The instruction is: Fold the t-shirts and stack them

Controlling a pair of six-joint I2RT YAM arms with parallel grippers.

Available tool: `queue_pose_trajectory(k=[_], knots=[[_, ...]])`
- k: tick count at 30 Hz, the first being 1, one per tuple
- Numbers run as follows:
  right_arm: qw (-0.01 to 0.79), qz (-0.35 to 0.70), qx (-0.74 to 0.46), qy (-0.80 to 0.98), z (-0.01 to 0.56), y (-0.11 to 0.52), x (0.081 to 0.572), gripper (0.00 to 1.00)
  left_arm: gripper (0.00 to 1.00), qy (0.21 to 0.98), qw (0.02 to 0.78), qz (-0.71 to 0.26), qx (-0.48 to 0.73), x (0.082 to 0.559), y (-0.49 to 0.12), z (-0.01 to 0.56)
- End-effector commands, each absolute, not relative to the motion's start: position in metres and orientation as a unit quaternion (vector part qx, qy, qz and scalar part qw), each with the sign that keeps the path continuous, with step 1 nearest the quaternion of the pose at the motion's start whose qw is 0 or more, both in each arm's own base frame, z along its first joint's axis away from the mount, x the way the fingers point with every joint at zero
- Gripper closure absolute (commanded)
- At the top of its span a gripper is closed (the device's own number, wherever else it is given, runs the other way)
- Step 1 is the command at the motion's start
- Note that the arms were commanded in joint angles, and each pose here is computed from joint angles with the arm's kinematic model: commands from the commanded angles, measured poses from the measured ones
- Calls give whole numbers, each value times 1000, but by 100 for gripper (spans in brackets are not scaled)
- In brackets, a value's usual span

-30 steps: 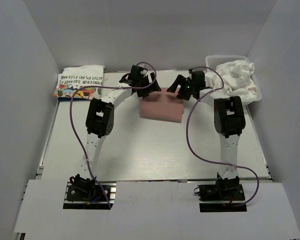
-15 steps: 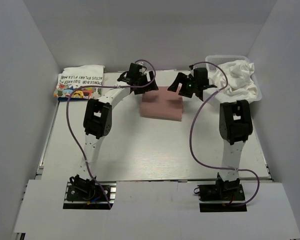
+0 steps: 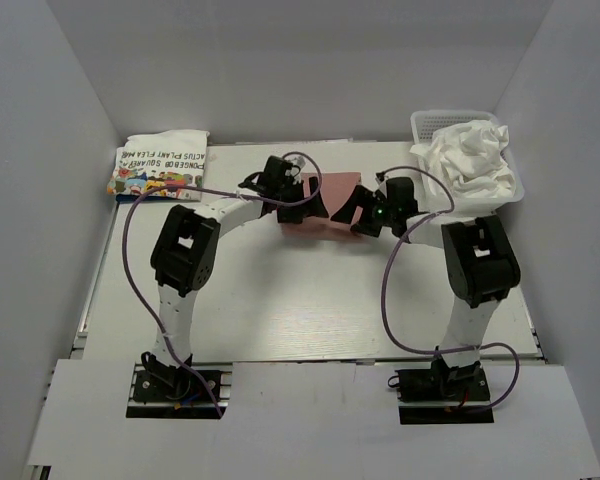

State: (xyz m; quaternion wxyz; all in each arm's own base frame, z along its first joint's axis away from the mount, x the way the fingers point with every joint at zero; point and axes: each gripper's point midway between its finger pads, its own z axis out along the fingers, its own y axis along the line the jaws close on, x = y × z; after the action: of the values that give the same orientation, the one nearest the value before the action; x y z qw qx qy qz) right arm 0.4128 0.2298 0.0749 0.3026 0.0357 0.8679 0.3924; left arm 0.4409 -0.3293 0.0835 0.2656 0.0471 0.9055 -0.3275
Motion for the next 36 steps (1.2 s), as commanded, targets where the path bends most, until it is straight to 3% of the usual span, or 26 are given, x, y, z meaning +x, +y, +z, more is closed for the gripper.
queue_pose_trajectory(k=[1,8,12,14,19,23,36], knots=[[268,402,71,873,43,226,408,10,0,929,215,-300,19,420,-306,46],[226,387,94,889,8,215,380,10,0,954,166,-248,-9,396,-279,0],[262,379,73,884,37,211,385,10,0,953,205,-225,-8,401,-267,27],[282,365,57,886,56,207,386,10,0,944,252,-216,-5,412,-265,67],[394,329,-2,858,134,193,383,10,0,913,339,-225,16,427,-262,136],[401,281,-4,872,133,175,366,10,0,915,365,-172,-5,448,-238,147],[393,271,-11,879,129,170,348,10,0,949,300,-94,-12,492,-224,83]])
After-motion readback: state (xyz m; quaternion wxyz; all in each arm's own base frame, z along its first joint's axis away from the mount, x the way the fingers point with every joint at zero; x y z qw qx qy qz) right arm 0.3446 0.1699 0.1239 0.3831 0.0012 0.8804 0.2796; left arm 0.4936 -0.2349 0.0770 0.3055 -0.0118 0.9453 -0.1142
